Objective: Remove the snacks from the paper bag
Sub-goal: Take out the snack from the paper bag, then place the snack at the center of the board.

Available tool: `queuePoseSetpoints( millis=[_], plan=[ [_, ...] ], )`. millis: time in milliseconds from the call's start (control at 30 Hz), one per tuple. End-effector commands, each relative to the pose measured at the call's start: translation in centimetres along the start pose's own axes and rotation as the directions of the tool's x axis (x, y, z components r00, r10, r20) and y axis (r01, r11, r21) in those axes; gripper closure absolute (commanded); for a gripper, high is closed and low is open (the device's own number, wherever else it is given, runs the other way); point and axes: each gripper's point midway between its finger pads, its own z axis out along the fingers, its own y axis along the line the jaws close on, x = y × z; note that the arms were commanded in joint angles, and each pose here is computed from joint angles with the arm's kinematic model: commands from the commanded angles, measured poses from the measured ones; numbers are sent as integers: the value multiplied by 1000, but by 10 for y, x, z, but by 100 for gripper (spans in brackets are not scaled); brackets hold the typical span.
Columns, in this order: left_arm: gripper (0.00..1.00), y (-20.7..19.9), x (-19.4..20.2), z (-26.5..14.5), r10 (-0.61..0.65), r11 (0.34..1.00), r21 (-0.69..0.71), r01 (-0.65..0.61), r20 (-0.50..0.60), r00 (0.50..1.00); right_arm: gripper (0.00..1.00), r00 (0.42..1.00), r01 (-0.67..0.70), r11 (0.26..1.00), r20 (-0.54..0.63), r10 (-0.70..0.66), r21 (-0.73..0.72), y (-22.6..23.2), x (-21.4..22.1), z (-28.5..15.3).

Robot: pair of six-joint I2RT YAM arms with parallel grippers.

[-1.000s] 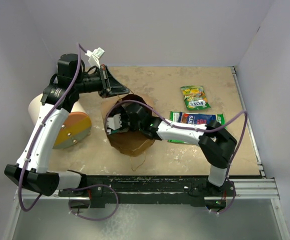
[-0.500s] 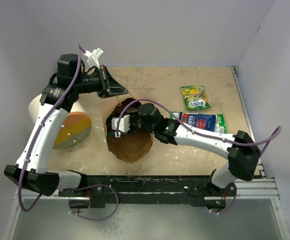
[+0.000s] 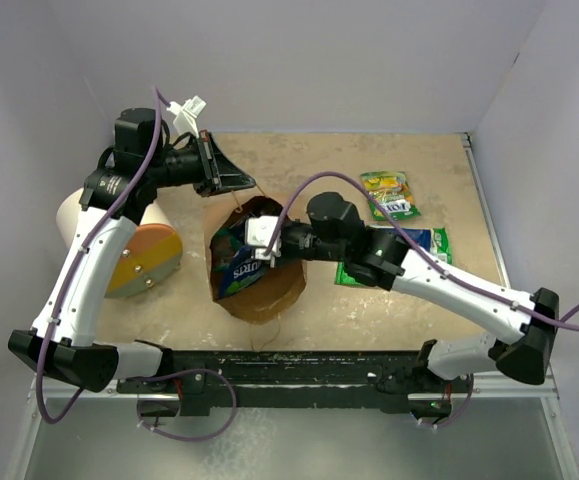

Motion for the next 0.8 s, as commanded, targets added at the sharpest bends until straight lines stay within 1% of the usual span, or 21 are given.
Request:
queuePoseSetpoints(
  millis=[0,133,200,367,433,467,500,533,600,633,667,733,767],
  plan=[
    [100,-4,-9,-4,51,999,10,-51,43,998,100,974,-177,984,148,174,9,-17,-69,-38],
    [100,-3,-10,-4,51,999,5,-51,45,998,100,955,-233,972,191,225,24,-25,-94,-71],
    [100,-3,-10,-4,52,999,4,-53,44,998,100,947,-254,965,222,233,69,-35,-106,-91],
    [100,0,-9,-3,49,999,-2,-49,43,998,100,913,-334,913,322,251,233,-67,-131,-144],
    [100,0,-8,-3,44,999,-3,-43,41,998,100,889,-393,854,378,258,340,-88,-137,-170],
    [100,1,-8,-3,44,999,-4,-43,43,998,100,878,-434,805,392,276,405,-100,-134,-182],
    [100,0,-8,-3,42,999,-3,-42,42,998,100,865,-473,740,413,286,478,-115,-131,-195],
    [100,1,-8,-3,41,999,-4,-41,43,998,100,854,-508,659,427,298,555,-130,-125,-210],
    [100,1,-8,-3,39,999,-3,-39,44,998,100,837,-545,452,432,336,706,-155,-103,-239],
    [100,1,-8,-3,39,999,-3,-39,44,998,100,836,-529,325,416,358,784,-164,-86,-255],
    [100,1,-7,-3,38,999,-3,-38,43,998,100,842,-492,231,390,373,839,-168,-71,-267],
    [100,2,-7,-4,36,999,-6,-36,43,998,100,850,-407,68,350,394,911,-172,-48,-290],
    [100,2,-6,-4,36,999,-6,-35,44,998,100,854,-359,14,322,409,933,-172,-36,-298]
  ],
)
